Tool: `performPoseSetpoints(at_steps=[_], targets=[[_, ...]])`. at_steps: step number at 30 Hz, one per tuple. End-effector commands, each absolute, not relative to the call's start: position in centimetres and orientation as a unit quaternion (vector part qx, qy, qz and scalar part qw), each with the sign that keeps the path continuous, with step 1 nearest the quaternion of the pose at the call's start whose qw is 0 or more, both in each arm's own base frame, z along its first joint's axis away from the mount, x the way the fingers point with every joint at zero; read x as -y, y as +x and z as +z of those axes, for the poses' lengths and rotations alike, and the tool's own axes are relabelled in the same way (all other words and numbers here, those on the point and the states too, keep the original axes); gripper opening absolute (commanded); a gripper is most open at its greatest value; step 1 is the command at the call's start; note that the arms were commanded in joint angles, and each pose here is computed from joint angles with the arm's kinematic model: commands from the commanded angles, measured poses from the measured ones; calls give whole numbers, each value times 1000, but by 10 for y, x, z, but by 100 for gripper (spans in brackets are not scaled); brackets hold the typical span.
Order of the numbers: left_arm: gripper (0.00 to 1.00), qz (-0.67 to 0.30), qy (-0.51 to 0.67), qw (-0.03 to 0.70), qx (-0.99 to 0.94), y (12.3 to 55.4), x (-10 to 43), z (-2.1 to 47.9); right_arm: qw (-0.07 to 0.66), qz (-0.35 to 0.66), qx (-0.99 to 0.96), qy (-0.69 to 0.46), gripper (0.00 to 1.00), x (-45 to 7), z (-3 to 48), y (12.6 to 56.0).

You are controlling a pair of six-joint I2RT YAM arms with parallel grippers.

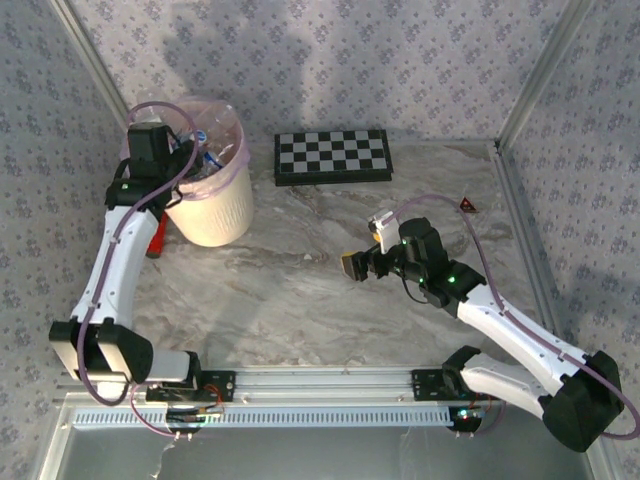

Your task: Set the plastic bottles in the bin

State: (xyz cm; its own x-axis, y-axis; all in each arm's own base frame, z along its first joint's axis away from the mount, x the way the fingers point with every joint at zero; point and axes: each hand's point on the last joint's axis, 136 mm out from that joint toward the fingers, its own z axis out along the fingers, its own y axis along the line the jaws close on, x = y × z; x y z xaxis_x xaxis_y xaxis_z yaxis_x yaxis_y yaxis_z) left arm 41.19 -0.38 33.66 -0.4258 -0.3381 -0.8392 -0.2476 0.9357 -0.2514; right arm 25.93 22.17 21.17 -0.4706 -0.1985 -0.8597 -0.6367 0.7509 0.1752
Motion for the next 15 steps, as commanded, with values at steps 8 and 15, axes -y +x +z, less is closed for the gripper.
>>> performPoseSetpoints(at_steps=[8,15], targets=[[81,-64,-55,593,-800,343,30,428,500,175,-821,-213,100,-185,244,277],[96,16,-60,576,-815,281,16,342,509,-22,-860,-39,100,-76,221,311]])
